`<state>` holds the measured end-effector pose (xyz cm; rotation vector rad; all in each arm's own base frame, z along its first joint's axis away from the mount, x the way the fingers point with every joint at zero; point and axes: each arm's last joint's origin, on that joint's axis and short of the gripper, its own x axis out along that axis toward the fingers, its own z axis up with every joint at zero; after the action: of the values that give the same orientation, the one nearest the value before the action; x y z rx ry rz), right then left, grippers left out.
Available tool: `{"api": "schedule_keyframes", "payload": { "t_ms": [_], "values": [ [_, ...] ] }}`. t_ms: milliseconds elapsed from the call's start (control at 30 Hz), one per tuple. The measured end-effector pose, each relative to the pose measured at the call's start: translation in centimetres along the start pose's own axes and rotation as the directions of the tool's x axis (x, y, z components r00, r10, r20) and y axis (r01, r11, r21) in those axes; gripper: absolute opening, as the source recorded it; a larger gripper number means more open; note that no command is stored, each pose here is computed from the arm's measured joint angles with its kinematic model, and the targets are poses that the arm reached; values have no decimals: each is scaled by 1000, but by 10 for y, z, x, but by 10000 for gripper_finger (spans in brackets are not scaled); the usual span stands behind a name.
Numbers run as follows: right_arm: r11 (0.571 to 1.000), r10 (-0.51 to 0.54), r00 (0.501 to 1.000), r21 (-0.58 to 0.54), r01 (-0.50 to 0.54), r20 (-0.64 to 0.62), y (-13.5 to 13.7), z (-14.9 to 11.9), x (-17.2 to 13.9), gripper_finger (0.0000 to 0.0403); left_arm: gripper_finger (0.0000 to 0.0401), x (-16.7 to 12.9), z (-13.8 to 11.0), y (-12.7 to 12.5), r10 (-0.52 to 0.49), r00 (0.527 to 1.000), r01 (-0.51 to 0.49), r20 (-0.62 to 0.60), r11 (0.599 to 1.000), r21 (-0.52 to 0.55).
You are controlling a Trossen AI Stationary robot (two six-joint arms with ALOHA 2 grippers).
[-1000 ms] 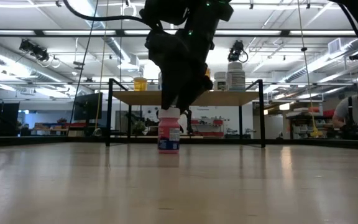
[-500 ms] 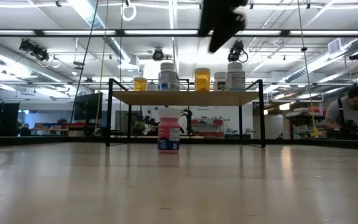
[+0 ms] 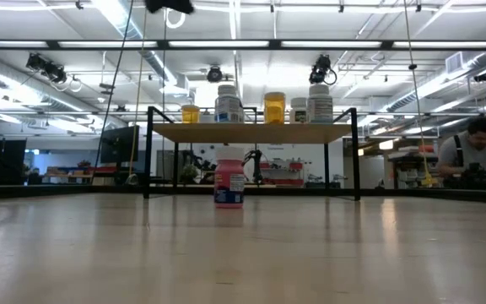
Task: Pick and place medicine bottles onto shelf by color
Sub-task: Put the pink medicine bottle on the shelf
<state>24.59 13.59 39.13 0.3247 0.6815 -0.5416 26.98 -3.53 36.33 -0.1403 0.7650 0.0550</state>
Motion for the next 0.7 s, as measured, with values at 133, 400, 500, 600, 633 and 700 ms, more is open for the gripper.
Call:
{"api": "schedule_keyframes", "payload": {
  "t_ms": [133, 400, 500, 600, 633, 700],
  "values": [
    [998, 6, 1000, 58, -6, -14, 2, -11, -10, 302, 288, 29, 2, 4, -15, 999, 14, 36, 999, 51],
    [1000, -18, 999, 12, 18, -31, 2, -21, -15, 302, 316, 96, -4, 14, 4, 994, 5, -111, 997, 82],
    [999, -43, 999, -2, 43, -33, -1, -22, -16, 302, 321, 116, -10, 18, 22, 984, -10, -176, 997, 71],
    [999, -41, 999, -32, 40, -32, -1, -22, -16, 302, 321, 134, -17, 24, 39, 972, -34, -231, 999, 25],
    [998, -41, 999, -41, 40, -32, -1, -22, -16, 302, 320, 139, -18, 25, 43, 970, -42, -240, 999, 12],
    [997, -41, 999, -61, 39, -33, -1, -22, -17, 302, 319, 147, -20, 27, 45, 966, -47, -254, 999, -2]
  ]
}}
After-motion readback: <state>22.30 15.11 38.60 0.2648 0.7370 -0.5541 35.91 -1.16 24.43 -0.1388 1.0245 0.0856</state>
